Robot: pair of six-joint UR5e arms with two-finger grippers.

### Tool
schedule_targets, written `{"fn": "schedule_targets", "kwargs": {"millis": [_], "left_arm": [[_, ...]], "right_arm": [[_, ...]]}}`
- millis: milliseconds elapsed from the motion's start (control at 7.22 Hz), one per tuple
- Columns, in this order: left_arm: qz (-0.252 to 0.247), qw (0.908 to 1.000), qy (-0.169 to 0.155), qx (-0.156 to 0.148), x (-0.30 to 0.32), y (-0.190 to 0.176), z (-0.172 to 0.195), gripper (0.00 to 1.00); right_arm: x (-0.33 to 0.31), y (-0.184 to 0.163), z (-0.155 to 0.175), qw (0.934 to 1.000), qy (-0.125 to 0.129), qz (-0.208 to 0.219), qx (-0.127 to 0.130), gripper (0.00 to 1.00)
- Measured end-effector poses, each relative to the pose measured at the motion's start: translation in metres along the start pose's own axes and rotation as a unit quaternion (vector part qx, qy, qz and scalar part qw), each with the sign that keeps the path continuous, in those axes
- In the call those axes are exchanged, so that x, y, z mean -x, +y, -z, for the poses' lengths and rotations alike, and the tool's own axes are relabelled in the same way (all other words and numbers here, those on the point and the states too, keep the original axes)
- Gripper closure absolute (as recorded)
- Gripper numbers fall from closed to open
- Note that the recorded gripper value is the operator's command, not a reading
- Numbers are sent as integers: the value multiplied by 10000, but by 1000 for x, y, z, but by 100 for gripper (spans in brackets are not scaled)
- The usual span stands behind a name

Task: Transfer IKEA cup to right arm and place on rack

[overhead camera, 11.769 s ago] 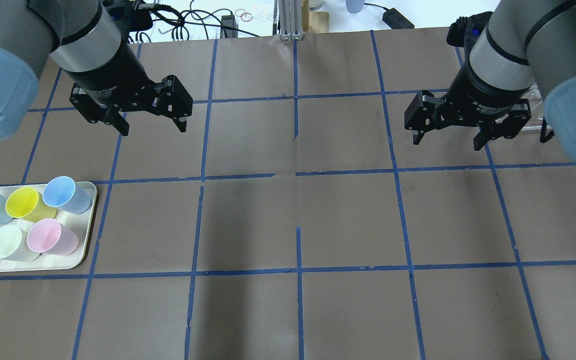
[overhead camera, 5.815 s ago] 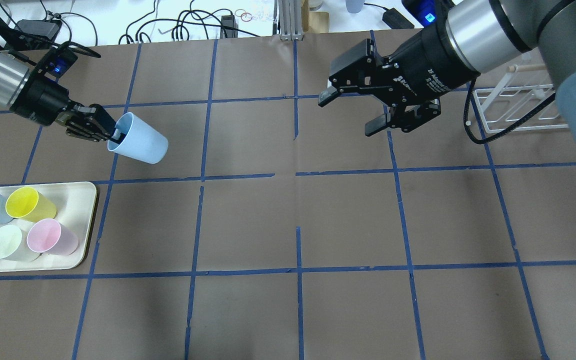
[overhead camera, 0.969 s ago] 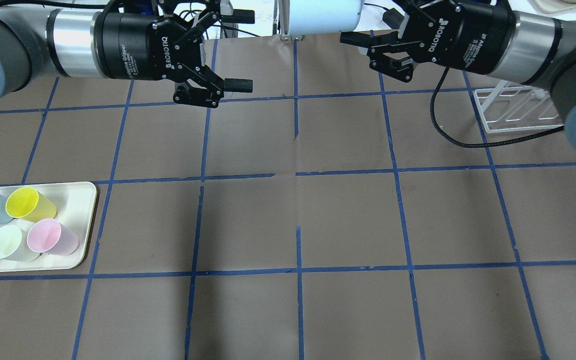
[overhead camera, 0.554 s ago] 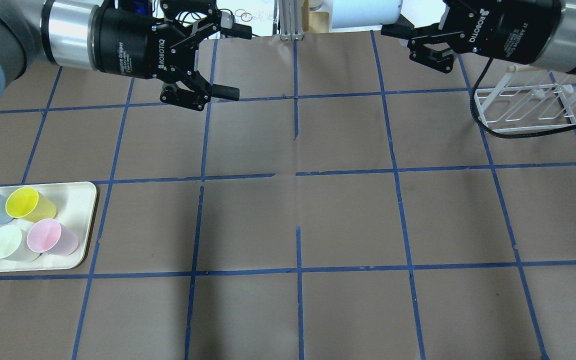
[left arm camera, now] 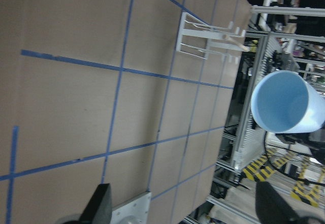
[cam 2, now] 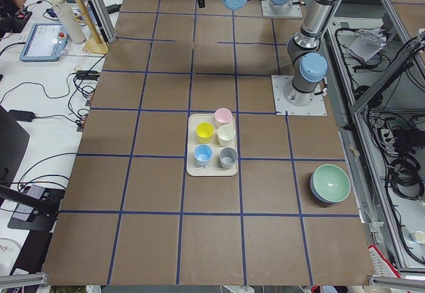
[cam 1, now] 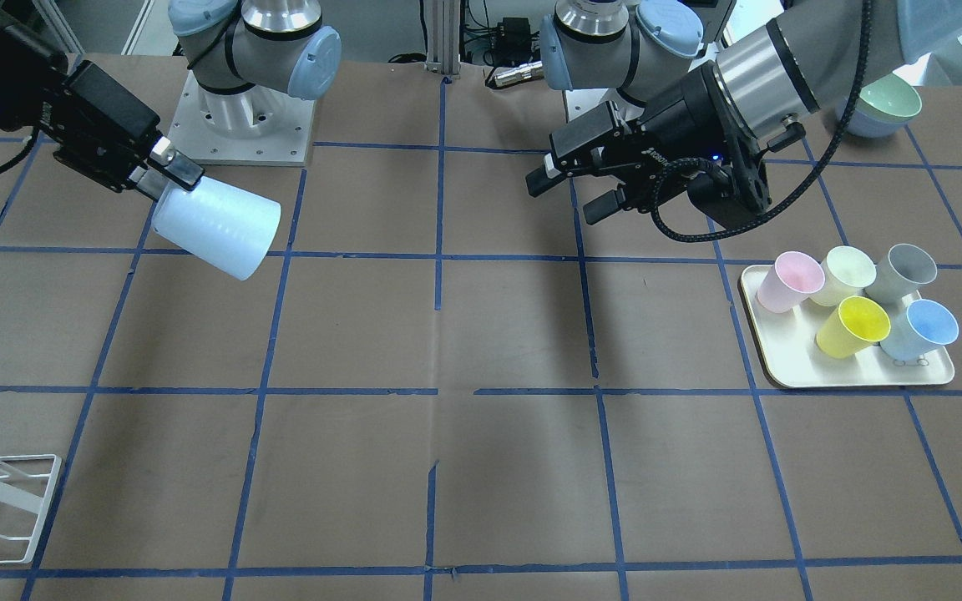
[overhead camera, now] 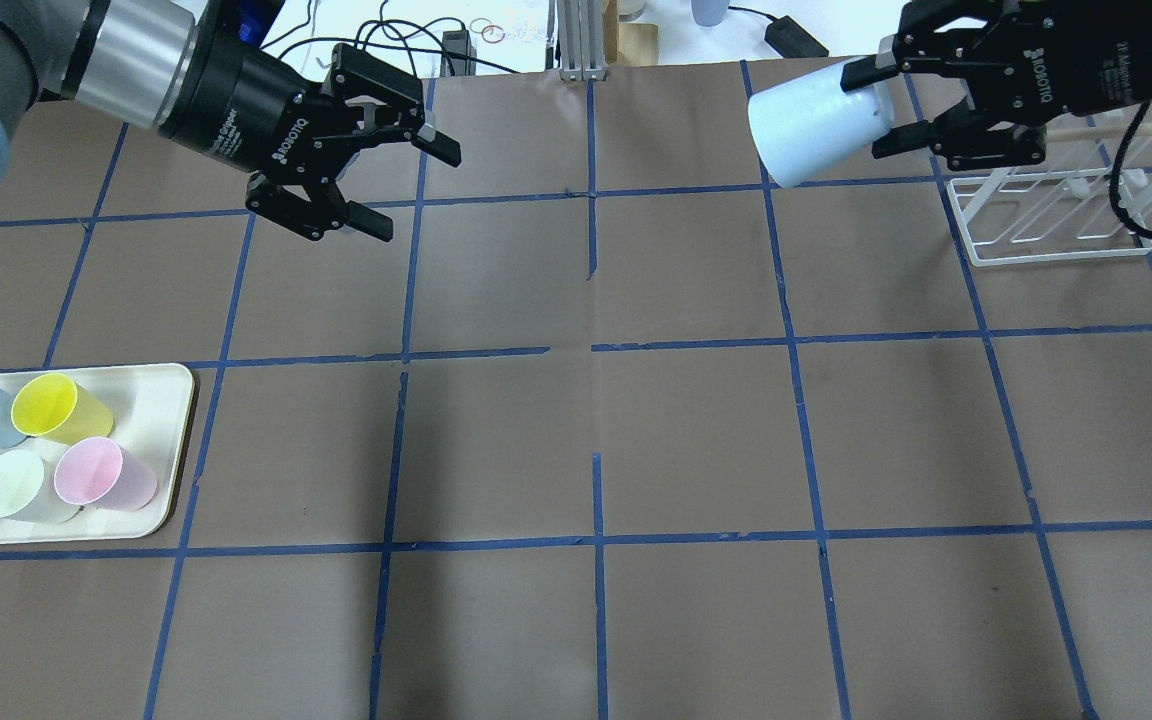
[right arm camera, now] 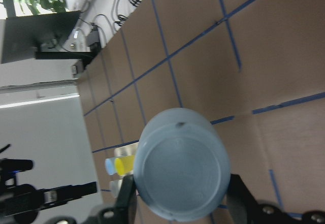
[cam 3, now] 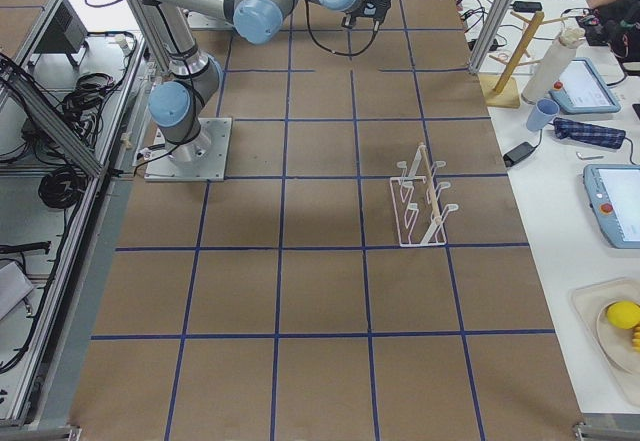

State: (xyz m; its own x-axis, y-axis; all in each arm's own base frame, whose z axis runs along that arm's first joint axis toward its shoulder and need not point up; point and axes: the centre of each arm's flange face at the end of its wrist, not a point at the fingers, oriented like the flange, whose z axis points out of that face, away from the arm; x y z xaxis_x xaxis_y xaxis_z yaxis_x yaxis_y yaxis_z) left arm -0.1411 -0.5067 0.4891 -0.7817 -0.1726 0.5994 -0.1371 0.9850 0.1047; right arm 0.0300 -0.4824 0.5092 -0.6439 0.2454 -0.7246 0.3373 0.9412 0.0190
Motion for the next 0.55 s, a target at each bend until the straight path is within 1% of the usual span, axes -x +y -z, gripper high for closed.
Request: {"fn": "schedule_targets", "kwargs": {"millis": [138, 277, 415, 554], "left_arm": [[-126, 9969, -769, -103, -2, 1, 4, 0], [-218, 9894, -1424, -205, -5, 3, 5, 0], [-286, 9798, -1948, -343, -6, 4, 8, 0], [-317, 9684, -2428, -468, -3, 4, 12, 0]], "right_arm": [[-8, 5, 9, 9959, 809, 398, -38, 94], [-19, 8, 16, 9817, 1608, 1015, 56, 96], [-31, 8, 23, 9588, 2306, 1641, 233, 96], [-39, 4, 30, 9341, 2849, 2123, 342, 96]]}}
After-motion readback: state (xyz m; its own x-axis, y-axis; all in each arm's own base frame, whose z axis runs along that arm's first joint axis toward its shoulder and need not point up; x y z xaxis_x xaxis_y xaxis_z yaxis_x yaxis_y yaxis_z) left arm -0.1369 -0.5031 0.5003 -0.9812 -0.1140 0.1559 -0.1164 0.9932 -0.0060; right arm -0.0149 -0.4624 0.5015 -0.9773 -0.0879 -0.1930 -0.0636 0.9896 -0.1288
